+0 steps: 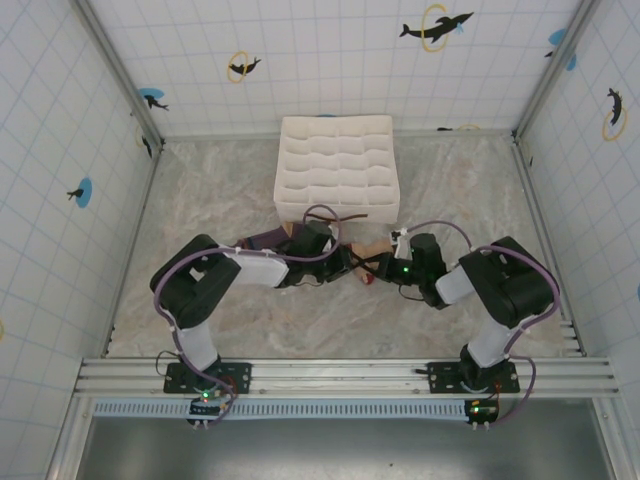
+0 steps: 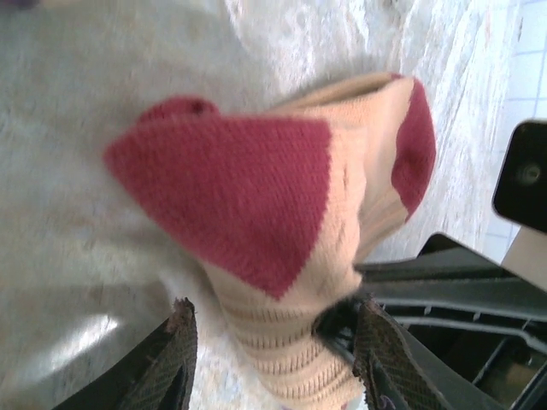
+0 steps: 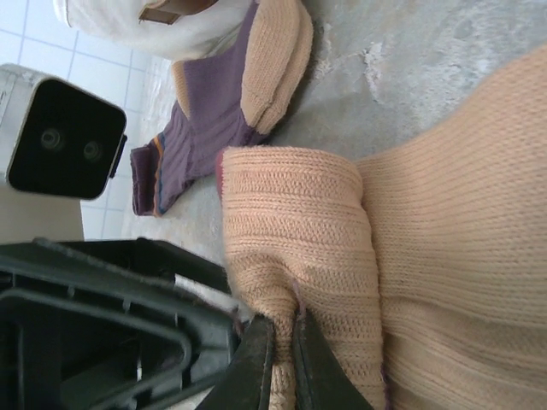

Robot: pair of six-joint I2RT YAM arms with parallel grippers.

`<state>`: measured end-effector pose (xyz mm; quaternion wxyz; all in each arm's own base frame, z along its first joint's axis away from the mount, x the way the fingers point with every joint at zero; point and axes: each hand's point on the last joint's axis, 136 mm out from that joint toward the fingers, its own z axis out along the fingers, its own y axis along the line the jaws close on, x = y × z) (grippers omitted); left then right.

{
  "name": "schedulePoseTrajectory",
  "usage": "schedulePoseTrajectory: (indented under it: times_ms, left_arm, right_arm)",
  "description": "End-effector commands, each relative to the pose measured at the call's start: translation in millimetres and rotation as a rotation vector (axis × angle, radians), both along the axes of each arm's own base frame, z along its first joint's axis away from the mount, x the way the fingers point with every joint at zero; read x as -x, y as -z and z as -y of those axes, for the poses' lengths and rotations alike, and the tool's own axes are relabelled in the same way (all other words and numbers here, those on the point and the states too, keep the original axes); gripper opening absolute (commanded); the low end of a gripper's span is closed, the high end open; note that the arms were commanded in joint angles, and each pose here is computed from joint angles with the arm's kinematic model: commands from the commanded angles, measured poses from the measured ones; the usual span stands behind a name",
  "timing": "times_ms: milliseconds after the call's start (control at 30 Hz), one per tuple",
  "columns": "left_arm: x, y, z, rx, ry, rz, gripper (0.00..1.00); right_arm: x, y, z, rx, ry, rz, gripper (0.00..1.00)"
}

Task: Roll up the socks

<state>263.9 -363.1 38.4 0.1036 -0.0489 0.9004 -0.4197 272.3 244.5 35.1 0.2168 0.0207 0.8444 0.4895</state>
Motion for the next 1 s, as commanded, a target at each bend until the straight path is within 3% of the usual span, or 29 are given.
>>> schedulePoseTrajectory:
  times_ms: [0,100,200,467,667,967]
  left_arm:
    - [-14.4,5.6,5.2,-0.001,-0.031,0.007,0.46]
    - [-14.9,16.2,3.5,-0.014,-0.048,-0.021,0.4]
    - [-13.3,24.5,2.3,-0.022,-0.055,-0.05,0.26]
    - [-11.7,29.3,-5.7,-0.097,-0.051,-0.072,0.01]
    - [-11.9,17.4,-15.5,-0.159,-0.046,-0.043,0.0]
    - [-2.9,12.7,-36.9,-0.212,-0.084,-0.046,0.0]
  right_arm:
    - [31.2,55.9,25.5,0.117,0.062,-0.236,0.05]
    - [30.7,54.6,26.8,0.111,0.069,-0.235,0.07]
    - [30.7,49.5,26.5,0.094,0.065,-0.219,0.13]
    - [24.4,22.6,29.5,0.143,0.036,-0.092,0.37]
    - [15.0,-2.4,37.7,0.33,0.029,0.071,0.56]
    - [22.1,-35.0,9.2,0.639,-0.084,0.434,0.7]
